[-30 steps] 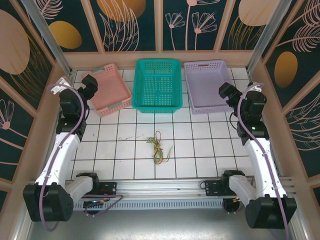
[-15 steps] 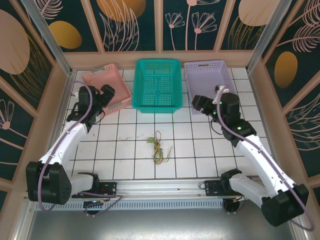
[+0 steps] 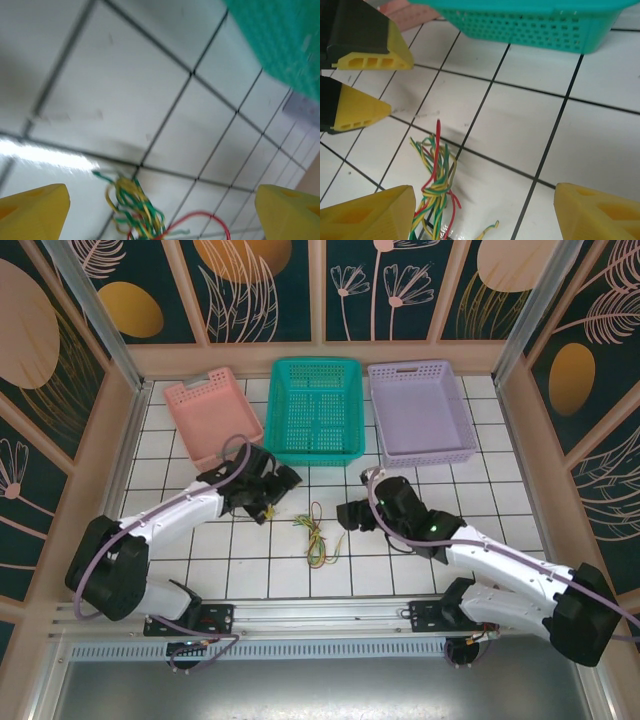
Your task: Untangle the cables
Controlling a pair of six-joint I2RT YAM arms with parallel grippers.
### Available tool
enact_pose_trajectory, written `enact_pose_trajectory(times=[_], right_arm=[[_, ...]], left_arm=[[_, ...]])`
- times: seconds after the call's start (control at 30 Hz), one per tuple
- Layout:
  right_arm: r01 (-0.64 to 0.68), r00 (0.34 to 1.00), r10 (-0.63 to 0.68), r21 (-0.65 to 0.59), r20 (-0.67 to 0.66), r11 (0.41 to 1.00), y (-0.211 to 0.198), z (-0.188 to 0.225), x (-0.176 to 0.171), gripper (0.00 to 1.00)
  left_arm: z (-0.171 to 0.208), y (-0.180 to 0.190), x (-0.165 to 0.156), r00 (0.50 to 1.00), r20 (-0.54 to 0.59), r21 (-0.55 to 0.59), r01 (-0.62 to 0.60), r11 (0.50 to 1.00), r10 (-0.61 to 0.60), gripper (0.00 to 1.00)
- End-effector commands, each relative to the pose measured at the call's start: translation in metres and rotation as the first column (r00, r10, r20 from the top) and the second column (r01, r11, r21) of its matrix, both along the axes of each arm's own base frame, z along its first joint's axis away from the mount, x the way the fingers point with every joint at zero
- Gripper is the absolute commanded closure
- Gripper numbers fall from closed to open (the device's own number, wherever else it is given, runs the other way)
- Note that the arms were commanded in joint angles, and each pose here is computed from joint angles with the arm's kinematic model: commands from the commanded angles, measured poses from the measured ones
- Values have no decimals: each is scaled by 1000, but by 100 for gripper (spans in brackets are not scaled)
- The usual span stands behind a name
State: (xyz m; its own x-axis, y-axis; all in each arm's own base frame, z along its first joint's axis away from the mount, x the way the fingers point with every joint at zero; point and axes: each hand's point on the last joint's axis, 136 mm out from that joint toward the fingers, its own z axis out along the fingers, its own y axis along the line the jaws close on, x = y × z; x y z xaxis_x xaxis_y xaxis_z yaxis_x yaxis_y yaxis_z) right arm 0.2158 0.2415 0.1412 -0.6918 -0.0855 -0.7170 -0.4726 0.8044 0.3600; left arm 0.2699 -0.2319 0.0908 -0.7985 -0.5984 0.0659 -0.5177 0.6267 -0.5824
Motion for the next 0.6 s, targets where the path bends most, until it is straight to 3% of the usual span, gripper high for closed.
enact_pose_trajectory(times=[0.0, 0.27, 0.57], right_arm=[[-7, 998, 4, 52, 62, 999, 4, 9, 1, 26], [-9, 996, 2, 78, 89, 997, 0, 12, -2, 26], [-25, 996, 16, 101, 91, 995, -4, 17, -10, 25]], left_arm=[[4, -28, -15, 994, -104, -103, -51, 993, 41, 2], [-5, -47, -41, 983, -182, -59, 0, 998, -11, 1], [-37, -67, -40, 980, -191, 76, 66, 995, -51, 5]])
